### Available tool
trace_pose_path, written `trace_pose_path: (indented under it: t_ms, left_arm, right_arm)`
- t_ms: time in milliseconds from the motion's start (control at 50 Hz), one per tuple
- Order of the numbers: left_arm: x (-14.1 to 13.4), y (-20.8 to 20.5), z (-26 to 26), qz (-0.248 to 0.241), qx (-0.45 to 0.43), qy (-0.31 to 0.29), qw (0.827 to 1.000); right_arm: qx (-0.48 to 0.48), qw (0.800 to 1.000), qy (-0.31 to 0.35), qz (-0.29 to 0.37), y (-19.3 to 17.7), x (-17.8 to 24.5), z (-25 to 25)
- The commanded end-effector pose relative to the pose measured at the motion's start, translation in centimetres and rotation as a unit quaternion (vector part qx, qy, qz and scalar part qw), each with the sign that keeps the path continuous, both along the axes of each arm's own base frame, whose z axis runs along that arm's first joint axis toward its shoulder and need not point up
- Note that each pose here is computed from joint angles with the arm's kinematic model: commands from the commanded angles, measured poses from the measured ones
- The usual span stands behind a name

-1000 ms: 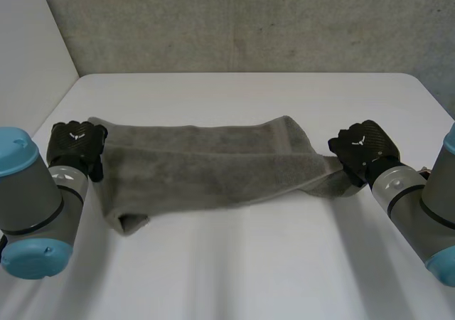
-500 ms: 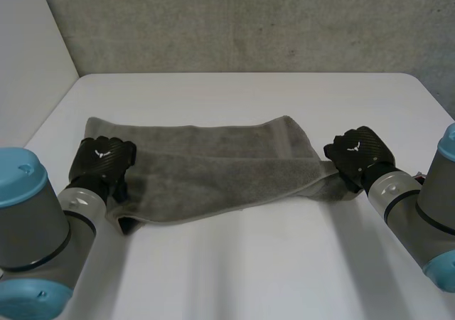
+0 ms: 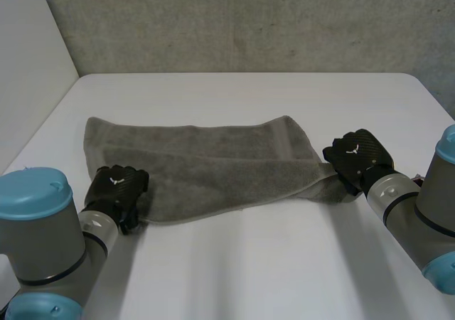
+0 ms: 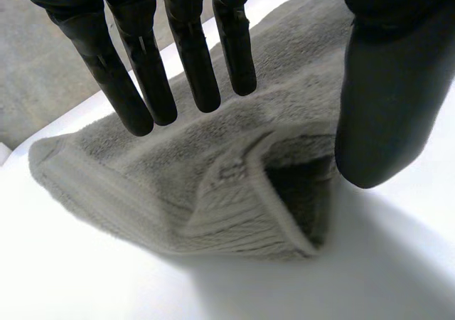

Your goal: Fold the towel.

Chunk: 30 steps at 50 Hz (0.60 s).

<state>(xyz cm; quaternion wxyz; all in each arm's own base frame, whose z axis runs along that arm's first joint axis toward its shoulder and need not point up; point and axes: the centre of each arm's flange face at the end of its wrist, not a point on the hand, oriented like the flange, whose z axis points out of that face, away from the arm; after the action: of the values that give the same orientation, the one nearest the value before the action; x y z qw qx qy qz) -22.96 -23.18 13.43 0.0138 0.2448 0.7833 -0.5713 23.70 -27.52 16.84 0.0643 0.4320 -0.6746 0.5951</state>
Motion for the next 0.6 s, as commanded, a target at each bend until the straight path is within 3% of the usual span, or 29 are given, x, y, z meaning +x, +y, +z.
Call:
trace_pose_path:
  t_ms: [20, 180, 400, 500, 600]
  left_arm:
    - [0.5, -1.7, -0.3, 0.015, -0.018, -0.001, 1.000]
    - [1.6, -3.9, -0.5, 0.042, -0.031, -0.002, 0.999]
    - [2.6, -4.9, -0.8, 0.048, -0.039, -0.051, 0.997]
    - [2.6, -5.0, 3.0, 0.045, -0.098, -0.054, 0.993]
    - [2.4, -5.2, 11.2, 0.046, -0.221, -0.029, 0.974]
  right_arm:
    - [0.002, 1.000, 0.000, 0.001, 0.0, 0.0, -0.1]
    - [0.001, 1.000, 0.001, 0.001, 0.0, 0.0, -0.1]
    - [-0.003, 1.000, 0.001, -0.006, -0.5, -0.2, -0.1]
    - [-0.023, 1.000, -0.005, -0.011, -1.1, -0.3, 1.3]
    - [-0.081, 0.996, -0.025, -0.011, -1.3, -0.1, 6.0]
